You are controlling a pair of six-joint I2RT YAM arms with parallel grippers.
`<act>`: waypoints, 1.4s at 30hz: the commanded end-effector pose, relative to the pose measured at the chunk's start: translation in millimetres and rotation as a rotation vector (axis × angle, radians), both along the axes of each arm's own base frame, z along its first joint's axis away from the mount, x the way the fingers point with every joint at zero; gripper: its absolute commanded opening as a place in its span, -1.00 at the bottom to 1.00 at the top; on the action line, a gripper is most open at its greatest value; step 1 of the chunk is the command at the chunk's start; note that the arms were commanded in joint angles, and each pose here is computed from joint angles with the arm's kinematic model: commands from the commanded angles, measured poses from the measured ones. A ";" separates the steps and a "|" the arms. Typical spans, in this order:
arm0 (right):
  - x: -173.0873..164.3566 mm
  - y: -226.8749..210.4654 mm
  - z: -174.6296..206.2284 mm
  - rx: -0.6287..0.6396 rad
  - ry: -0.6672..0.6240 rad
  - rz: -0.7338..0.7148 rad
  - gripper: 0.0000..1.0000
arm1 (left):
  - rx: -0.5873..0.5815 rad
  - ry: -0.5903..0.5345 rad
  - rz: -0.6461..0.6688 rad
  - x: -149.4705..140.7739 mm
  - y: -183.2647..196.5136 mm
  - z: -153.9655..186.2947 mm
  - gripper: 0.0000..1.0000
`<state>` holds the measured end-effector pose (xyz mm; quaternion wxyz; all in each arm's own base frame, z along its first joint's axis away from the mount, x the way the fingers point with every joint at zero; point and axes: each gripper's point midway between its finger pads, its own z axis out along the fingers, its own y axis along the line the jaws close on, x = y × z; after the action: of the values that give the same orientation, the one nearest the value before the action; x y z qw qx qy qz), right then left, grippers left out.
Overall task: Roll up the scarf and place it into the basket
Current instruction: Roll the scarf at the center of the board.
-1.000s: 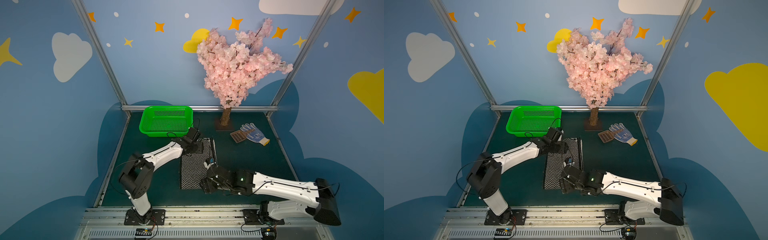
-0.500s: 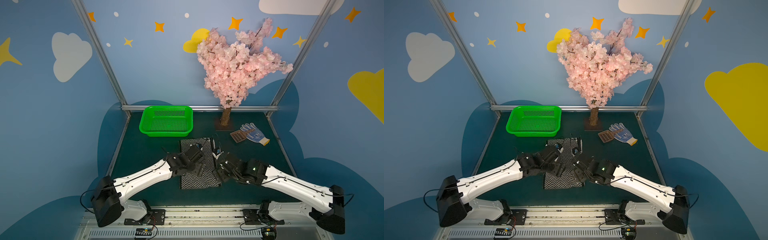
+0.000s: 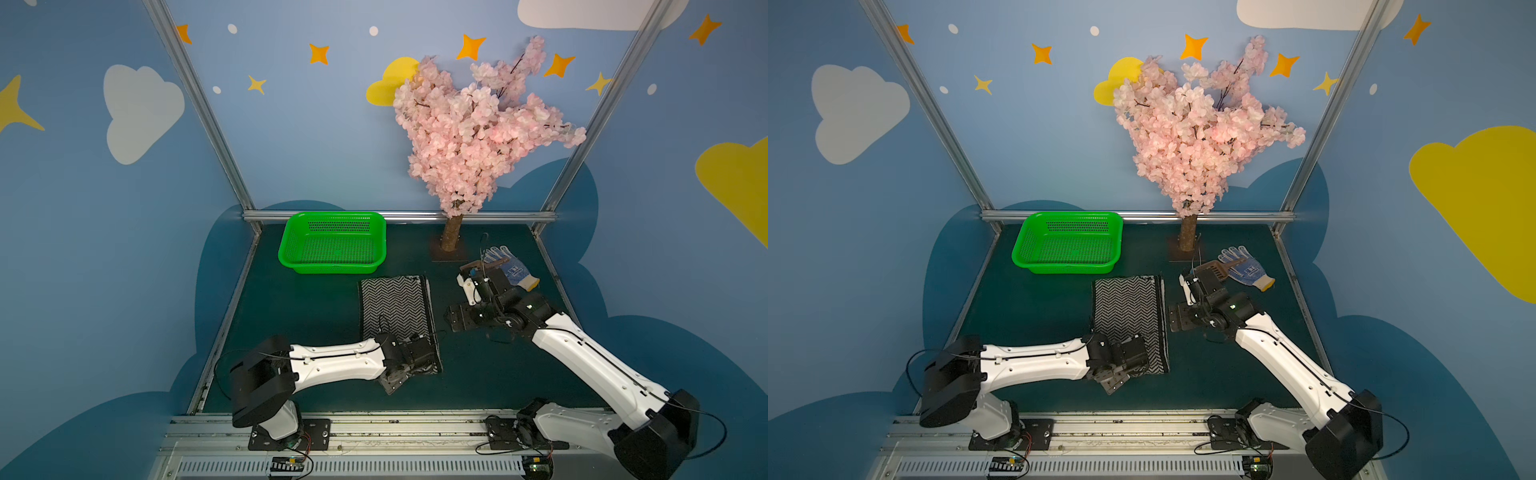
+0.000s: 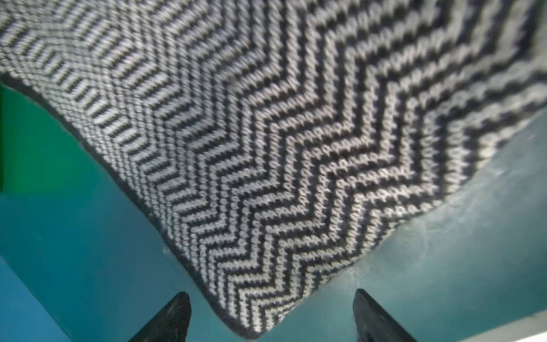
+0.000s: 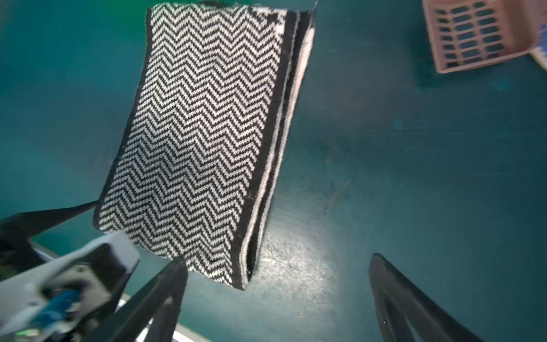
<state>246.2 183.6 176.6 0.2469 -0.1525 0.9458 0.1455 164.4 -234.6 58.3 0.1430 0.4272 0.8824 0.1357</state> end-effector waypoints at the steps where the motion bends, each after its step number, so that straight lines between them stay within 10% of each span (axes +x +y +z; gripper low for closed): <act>1: 7.1 -1.3 4.5 0.045 0.021 -0.024 0.90 | 0.043 0.027 -0.085 -6.2 -3.5 -4.5 0.69; 20: 17.1 -11.6 2.6 0.180 0.089 -0.064 0.90 | 0.091 0.133 -0.182 -7.6 -10.0 -44.6 0.56; 28: 17.9 -15.4 -1.0 0.160 0.089 -0.059 0.90 | 0.083 0.161 -0.096 13.2 2.7 -43.6 -0.77; 42: -37.7 27.9 -14.2 0.074 0.098 0.227 0.90 | -0.330 0.394 -0.185 2.6 -24.6 25.7 -0.94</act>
<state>224.1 210.6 166.8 0.1867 -0.2046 0.9311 0.2373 177.0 -248.2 54.8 0.0528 0.4814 0.8746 -0.0254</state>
